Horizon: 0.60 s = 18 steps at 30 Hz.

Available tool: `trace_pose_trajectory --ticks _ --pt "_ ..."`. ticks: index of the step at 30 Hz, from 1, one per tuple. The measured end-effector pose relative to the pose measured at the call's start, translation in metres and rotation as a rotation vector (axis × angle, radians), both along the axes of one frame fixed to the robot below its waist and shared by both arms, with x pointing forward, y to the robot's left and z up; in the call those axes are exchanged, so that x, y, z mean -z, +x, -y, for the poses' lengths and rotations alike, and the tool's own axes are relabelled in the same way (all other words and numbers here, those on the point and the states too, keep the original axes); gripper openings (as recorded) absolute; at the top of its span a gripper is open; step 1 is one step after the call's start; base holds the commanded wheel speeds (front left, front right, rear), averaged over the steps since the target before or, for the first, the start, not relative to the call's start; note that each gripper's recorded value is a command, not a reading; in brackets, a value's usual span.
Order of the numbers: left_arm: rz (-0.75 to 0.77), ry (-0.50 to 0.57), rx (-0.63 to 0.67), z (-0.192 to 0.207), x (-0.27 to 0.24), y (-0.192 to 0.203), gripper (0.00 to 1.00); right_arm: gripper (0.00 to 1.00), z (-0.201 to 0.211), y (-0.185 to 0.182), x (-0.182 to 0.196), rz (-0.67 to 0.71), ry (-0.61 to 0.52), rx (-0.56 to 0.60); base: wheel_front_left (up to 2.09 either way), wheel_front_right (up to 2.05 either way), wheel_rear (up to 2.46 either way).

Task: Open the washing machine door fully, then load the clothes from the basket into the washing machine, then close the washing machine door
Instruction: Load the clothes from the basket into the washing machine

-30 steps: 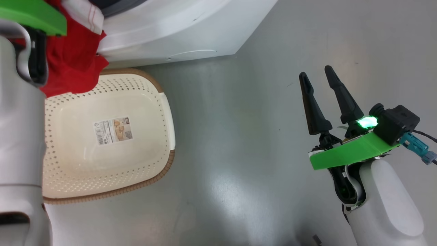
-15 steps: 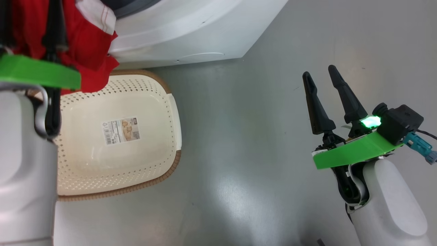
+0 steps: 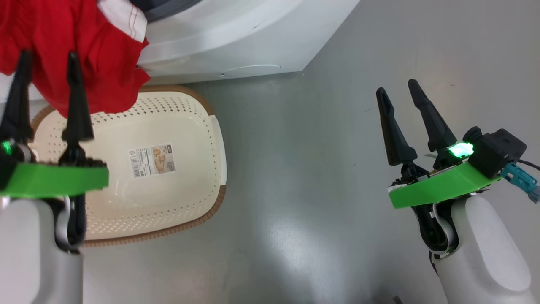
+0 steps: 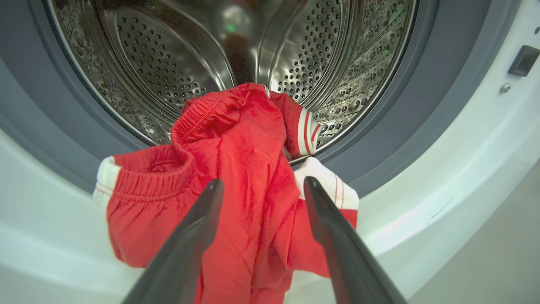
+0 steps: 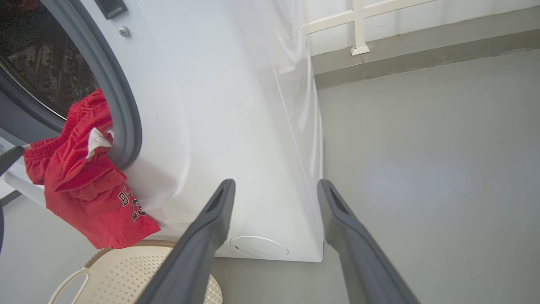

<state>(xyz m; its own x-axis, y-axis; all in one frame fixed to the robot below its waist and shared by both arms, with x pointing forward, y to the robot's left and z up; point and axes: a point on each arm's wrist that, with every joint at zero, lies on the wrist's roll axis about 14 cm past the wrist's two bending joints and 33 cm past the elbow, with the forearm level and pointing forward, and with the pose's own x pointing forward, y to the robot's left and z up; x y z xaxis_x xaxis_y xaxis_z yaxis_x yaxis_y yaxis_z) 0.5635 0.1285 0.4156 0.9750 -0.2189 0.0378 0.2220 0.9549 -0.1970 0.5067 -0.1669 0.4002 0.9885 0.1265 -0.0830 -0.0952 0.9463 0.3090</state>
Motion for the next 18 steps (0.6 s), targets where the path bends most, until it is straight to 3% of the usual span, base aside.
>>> trace_pose_trajectory --ticks 18 --pt "-0.121 -0.049 -0.070 -0.010 0.031 -0.052 1.00 1.00 -0.004 0.003 0.002 0.004 -0.001 -0.017 0.00 0.00 0.00"
